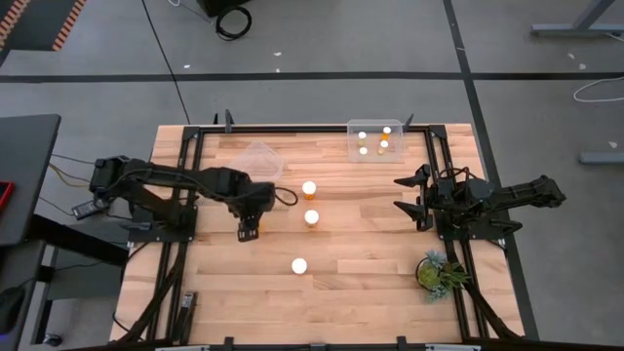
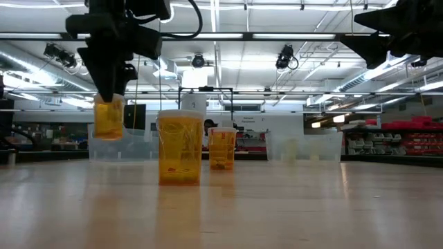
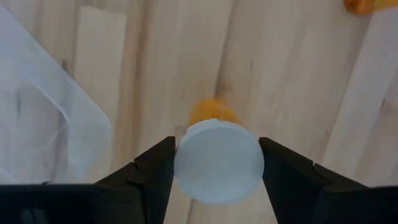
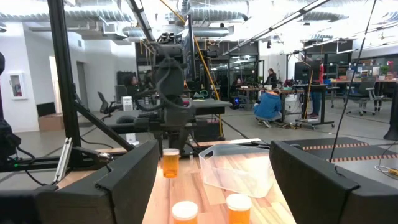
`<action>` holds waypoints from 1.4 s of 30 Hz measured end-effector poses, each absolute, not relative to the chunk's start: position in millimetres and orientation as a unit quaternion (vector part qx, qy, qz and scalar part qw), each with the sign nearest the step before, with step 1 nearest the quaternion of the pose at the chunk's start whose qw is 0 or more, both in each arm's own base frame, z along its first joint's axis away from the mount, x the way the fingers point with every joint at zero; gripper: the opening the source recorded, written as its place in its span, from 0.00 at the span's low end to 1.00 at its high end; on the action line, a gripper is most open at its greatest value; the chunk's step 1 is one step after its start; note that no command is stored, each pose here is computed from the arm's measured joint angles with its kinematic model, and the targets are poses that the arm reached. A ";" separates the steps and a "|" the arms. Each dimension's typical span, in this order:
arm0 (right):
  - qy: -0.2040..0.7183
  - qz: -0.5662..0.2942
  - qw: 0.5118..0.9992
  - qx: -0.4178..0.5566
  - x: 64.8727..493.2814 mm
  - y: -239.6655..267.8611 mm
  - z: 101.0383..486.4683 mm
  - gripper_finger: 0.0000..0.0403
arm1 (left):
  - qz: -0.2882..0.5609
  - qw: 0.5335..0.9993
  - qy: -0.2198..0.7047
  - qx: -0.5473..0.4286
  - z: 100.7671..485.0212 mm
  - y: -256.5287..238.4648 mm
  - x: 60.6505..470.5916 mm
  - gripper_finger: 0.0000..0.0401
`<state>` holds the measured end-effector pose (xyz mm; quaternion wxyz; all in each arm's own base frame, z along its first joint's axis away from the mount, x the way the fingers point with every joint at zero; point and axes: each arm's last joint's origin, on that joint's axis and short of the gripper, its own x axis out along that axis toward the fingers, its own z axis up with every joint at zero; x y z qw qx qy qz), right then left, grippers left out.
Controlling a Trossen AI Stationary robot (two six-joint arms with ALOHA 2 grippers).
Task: Pick and place medicine bottles into bin by pill shape (circle, oval)
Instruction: Put the orange pill bottle into the left transparent bin
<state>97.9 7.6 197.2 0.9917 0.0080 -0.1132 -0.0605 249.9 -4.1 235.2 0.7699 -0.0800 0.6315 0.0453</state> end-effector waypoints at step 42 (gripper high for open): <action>-0.113 -0.061 0.992 0.008 97.9 7.6 197.2 0.78 | 0.071 0.751 0.656 0.011 272.6 131.7 304.3 0.56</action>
